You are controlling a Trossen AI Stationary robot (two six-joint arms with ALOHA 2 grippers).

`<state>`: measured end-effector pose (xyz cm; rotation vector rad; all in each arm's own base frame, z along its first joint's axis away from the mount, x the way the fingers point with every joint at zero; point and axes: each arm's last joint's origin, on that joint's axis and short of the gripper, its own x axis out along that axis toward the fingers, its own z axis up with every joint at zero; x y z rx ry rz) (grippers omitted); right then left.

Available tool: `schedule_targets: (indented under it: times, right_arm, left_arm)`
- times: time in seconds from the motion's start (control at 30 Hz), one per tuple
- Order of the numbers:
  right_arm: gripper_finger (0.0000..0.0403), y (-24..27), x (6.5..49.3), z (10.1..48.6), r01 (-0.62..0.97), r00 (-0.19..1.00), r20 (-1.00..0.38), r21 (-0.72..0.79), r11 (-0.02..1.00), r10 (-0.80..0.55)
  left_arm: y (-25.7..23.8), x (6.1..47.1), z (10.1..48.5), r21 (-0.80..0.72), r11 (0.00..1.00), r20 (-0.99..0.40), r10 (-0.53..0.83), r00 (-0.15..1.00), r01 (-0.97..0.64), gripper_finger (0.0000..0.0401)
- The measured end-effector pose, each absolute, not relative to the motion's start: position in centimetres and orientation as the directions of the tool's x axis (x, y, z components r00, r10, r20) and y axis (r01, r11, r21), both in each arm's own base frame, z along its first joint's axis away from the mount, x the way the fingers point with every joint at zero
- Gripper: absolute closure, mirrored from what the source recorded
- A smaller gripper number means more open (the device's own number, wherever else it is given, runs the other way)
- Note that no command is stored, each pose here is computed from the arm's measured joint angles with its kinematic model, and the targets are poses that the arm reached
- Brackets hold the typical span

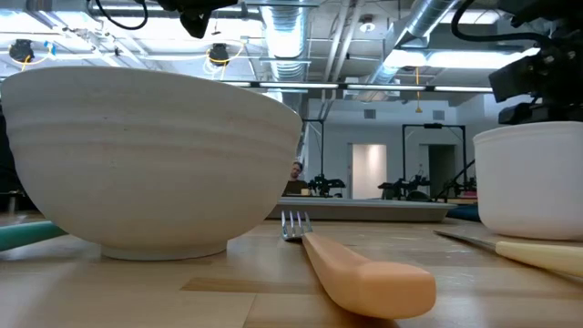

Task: Set up tray
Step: Put the white mug on the gray serving tray

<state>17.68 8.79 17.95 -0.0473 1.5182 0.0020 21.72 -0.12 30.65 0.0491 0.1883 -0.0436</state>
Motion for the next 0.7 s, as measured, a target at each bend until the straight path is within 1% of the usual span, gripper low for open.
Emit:
schedule_targets:
  times: [0.2,0.27,0.47,0.57,0.7]
  right_arm:
    - [0.0361,8.9,17.9,18.3,-0.032,0.058,-0.998,-0.023,0.999,-0.021]
    - [0.0361,9.1,18.2,18.9,-0.037,0.077,-0.997,-0.015,0.999,-0.012]
    - [0.0350,9.4,19.2,21.1,-0.049,0.121,-0.993,0.000,0.999,0.005]
    - [0.0355,9.3,19.7,22.4,-0.057,0.141,-0.990,0.005,0.998,0.013]
    - [0.0361,9.1,20.8,24.3,-0.082,0.199,-0.979,0.018,0.997,0.034]
  left_arm:
    - [-0.1,21.7,30.7,0.045,0.998,-0.188,-0.039,0.981,0.048,0.0401]
    - [-0.1,21.7,30.7,0.060,0.997,-0.188,-0.038,0.981,0.050,0.0401]
    - [-0.1,21.8,30.8,0.107,0.993,-0.172,-0.038,0.984,0.057,0.0401]
    - [-0.1,21.8,30.8,0.133,0.989,-0.169,-0.038,0.985,0.061,0.0401]
    - [-0.1,21.8,31.3,0.144,0.988,-0.119,-0.038,0.992,0.055,0.0401]
